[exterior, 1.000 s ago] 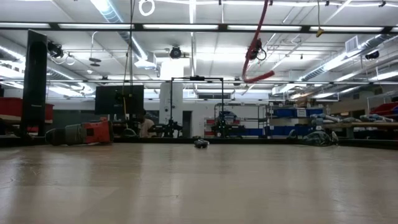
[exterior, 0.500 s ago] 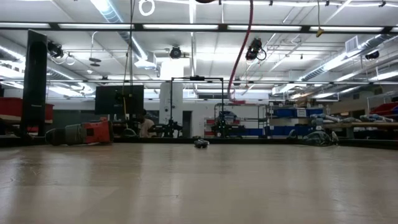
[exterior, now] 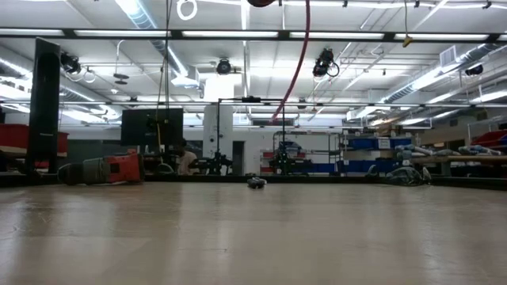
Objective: Coil cords
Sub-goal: Coil the red wire onto the black spool
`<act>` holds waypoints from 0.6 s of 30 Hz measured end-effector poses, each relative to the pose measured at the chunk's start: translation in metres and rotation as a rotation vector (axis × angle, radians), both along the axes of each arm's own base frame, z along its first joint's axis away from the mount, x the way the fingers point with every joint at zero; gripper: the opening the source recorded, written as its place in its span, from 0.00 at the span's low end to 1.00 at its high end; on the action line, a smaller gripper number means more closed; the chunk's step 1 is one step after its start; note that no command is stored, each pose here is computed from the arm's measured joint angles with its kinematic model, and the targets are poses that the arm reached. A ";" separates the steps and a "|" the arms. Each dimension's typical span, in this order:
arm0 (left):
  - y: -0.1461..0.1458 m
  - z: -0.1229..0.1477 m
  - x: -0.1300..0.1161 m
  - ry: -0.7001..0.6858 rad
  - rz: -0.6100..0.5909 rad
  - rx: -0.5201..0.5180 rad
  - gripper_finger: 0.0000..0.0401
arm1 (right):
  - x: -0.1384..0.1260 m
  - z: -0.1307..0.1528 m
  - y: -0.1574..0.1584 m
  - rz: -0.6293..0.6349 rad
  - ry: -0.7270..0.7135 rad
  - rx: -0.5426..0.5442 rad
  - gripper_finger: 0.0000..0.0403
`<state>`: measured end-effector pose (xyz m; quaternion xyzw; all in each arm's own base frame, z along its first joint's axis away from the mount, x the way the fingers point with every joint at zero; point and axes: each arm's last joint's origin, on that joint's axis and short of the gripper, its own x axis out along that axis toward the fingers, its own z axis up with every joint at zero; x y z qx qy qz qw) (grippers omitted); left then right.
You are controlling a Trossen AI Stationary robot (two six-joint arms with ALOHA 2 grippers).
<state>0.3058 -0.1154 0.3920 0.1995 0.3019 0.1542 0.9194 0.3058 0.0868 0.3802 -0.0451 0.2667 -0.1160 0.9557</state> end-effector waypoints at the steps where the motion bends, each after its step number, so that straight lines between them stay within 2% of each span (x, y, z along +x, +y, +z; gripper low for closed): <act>1: 0.000 -0.001 -0.001 0.006 0.006 -0.002 0.42 | 0.000 0.000 0.000 0.001 0.001 -0.001 0.00; 9: 0.002 -0.002 -0.005 0.002 0.074 -0.009 0.42 | 0.000 -0.001 0.001 0.021 0.011 -0.004 0.00; 18: 0.002 -0.001 -0.007 -0.002 0.072 -0.034 0.42 | 0.000 0.000 0.001 0.018 0.004 -0.004 0.00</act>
